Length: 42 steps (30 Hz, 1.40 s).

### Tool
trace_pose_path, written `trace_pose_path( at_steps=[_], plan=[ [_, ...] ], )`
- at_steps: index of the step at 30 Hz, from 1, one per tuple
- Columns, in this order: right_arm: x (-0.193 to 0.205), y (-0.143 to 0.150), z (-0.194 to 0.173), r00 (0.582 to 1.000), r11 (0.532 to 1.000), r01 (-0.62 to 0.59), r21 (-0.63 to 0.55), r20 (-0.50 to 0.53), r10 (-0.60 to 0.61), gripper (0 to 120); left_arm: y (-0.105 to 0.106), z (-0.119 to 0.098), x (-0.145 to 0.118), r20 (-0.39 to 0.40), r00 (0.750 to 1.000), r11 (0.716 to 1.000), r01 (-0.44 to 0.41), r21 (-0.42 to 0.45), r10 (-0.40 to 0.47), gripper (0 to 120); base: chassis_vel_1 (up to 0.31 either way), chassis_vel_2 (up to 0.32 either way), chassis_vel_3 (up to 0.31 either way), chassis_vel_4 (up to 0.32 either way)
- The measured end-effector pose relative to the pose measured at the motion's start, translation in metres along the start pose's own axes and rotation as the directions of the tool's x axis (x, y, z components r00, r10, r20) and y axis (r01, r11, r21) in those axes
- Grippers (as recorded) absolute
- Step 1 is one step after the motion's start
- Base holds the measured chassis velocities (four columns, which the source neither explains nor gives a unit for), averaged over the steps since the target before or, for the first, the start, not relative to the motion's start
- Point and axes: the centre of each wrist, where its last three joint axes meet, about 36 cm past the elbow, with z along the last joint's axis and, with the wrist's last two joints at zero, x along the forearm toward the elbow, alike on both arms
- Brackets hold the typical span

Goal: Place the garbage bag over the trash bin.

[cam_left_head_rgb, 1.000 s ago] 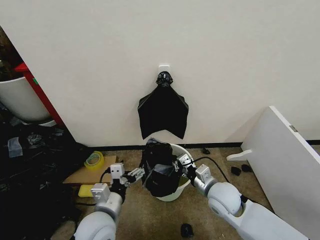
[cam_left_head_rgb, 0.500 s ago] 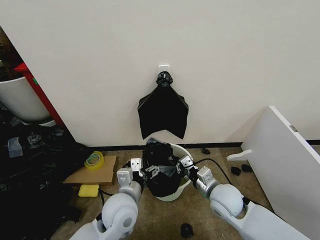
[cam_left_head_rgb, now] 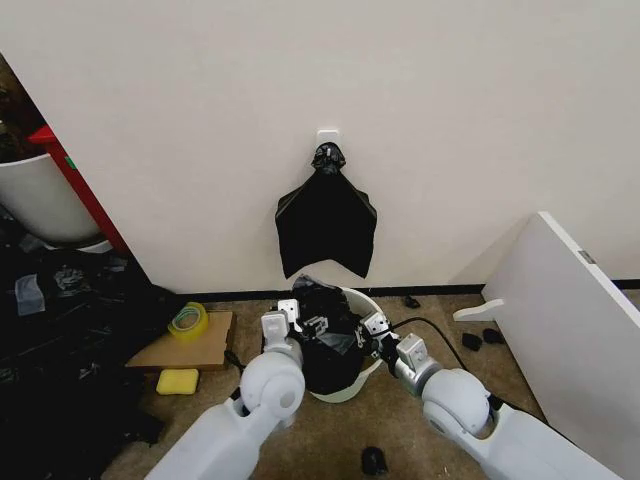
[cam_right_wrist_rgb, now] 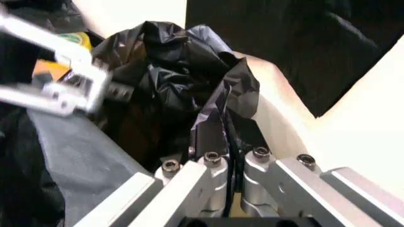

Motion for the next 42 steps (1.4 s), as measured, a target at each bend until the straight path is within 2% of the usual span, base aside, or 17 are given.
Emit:
trace_pose_path(
  at_steps=[10,12,13,16,17,18,19,25,36,42],
  plan=[
    [-0.001,0.000,0.000,1.000,1.000,-0.005,-0.004,0.001,0.005,0,0.000,-0.003,-0.017,-0.049,0.997,0.998,0.062,0.009,-0.061,93,0.000,0.000,0.000,0.000],
    [-0.001,0.000,-0.001,1.000,1.000,-0.005,-0.006,0.002,0.005,0,0.001,-0.006,-0.020,-0.052,0.996,0.998,0.068,0.018,-0.067,85,0.000,0.000,0.000,0.000],
    [-0.001,0.000,-0.001,1.000,1.000,-0.005,-0.006,0.002,0.005,0,0.001,-0.006,-0.020,-0.052,0.996,0.998,0.068,0.018,-0.067,85,0.000,0.000,0.000,0.000],
    [-0.001,0.001,0.000,1.000,1.000,-0.006,-0.007,0.001,0.006,0,0.007,-0.010,-0.022,-0.045,0.996,0.996,0.078,0.035,-0.076,72,0.000,0.000,0.000,0.000],
    [-0.001,0.001,0.000,1.000,1.000,-0.006,-0.007,0.001,0.006,0,0.007,-0.010,-0.022,-0.045,0.996,0.996,0.078,0.035,-0.076,72,0.000,0.000,0.000,0.000],
    [-0.001,0.000,0.000,1.000,1.000,-0.007,-0.006,0.000,0.007,0,0.010,-0.012,-0.020,-0.037,0.996,0.996,0.080,0.038,-0.078,64,0.000,0.000,0.000,0.000],
    [-0.001,0.000,0.000,1.000,1.000,-0.007,-0.005,0.000,0.007,0,0.013,-0.014,-0.020,-0.034,0.996,0.996,0.082,0.039,-0.081,63,0.000,0.000,0.000,0.000],
    [-0.003,-0.003,-0.004,1.000,1.000,-0.012,-0.012,0.007,0.012,0,0.022,-0.018,-0.021,-0.045,0.996,0.995,0.081,0.055,-0.079,79,0.000,0.000,0.000,0.000],
    [-0.003,-0.002,-0.006,1.000,1.000,-0.010,-0.021,0.000,0.010,0,0.026,-0.021,-0.026,-0.093,0.994,0.995,0.057,0.087,-0.049,81,0.000,0.000,0.000,0.000],
    [-0.004,0.003,-0.008,1.000,0.998,-0.008,-0.061,0.001,0.008,0,0.028,-0.020,-0.029,-0.116,0.993,0.994,0.043,0.098,-0.031,58,0.000,0.000,0.000,0.000]
  ],
)
